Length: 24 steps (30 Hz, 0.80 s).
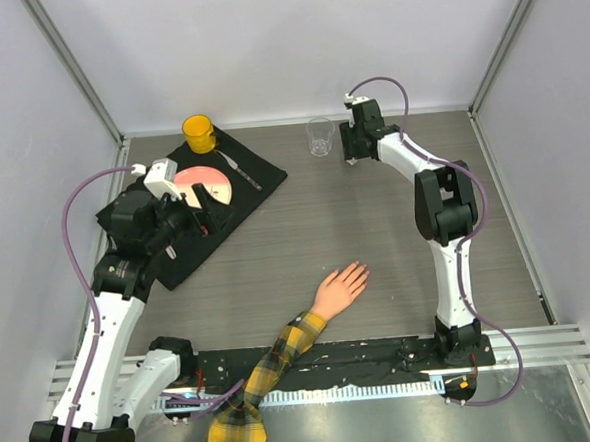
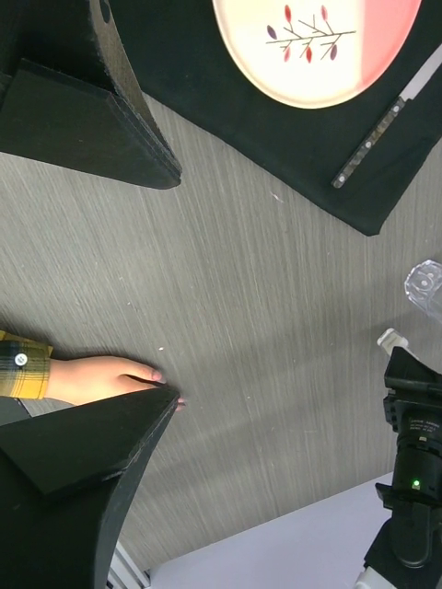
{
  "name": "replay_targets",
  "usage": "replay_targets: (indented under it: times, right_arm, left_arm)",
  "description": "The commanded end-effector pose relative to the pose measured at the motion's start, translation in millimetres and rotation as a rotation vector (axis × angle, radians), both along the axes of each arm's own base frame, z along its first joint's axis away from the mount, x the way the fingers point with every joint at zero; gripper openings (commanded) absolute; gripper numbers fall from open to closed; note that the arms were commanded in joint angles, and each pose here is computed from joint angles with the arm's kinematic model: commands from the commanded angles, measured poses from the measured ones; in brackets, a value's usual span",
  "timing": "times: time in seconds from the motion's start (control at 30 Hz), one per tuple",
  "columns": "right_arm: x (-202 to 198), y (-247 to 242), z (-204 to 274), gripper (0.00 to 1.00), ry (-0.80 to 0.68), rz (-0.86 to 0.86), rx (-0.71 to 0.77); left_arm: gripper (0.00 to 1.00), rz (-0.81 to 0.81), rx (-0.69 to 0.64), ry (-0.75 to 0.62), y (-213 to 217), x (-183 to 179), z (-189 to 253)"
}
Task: Paint the nails
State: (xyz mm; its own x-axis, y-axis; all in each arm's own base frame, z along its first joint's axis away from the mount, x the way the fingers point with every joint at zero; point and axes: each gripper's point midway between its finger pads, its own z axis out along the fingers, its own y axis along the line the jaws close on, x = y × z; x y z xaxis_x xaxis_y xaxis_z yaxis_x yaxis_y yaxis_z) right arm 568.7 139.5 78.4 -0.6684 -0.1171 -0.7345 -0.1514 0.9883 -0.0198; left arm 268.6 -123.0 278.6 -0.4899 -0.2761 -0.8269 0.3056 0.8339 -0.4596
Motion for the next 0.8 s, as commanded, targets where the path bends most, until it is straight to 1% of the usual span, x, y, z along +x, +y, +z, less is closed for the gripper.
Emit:
replay_targets:
  times: [0.0,0.13,0.3,0.37,0.43,0.53,0.57,0.6,0.63,0.7,0.73,0.77]
  right_arm:
    - [22.8,11.3,28.7,0.51,-0.101,0.028,0.023]
    - [28.5,11.6,26.4,0.42,-0.105,0.021,0.02]
    - [33.4,12.3,26.0,0.35,-0.107,0.015,0.021]
    - [34.5,12.0,23.5,0.29,-0.102,0.014,0.017]
    - [35.9,11.5,21.9,0.27,-0.1,0.015,0.015]
    - [35.3,12.1,20.8,0.17,-0.094,0.02,0.01]
    - [33.9,12.0,19.9,0.12,-0.086,0.021,0.009]
    - [32.3,13.0,21.1,0.01,-0.08,0.022,0.005]
    - [33.0,10.6,29.4,0.01,-0.084,0.008,0.004]
    - [17.4,11.9,45.4,0.01,-0.055,0.002,0.001]
    - [1.6,19.0,40.5,0.01,-0.02,0.013,0.0]
    - [-13.2,25.2,76.5,0.01,-0.059,0.006,0.034]
  left_arm:
    - [0.94,-0.022,-0.022,-0.047,-4.5,4.0,9.7]
    - [0.94,-0.024,-0.021,-0.044,-4.7,3.7,8.7]
    - [0.93,-0.031,-0.021,-0.032,-5.8,2.1,5.8]
    - [0.93,-0.03,-0.023,-0.026,-5.6,1.4,4.6]
    - [0.92,-0.034,-0.025,-0.025,-6.1,0.0,5.0]
    - [0.91,-0.038,-0.03,-0.026,-6.6,-2.3,6.2]
    - [0.91,-0.04,-0.03,-0.021,-7.1,-3.0,5.0]
    - [0.9,-0.046,-0.033,-0.024,-7.8,-3.4,6.1]
    - [0.9,-0.052,-0.034,-0.023,-8.9,-3.9,5.9]
    - [0.89,-0.095,-0.053,-0.021,-16.1,-6.2,5.9]
    - [0.89,-0.12,-0.063,-0.018,-20.1,-6.7,5.1]
    - [0.88,-0.141,-0.078,-0.026,-24.4,-4.8,6.2]
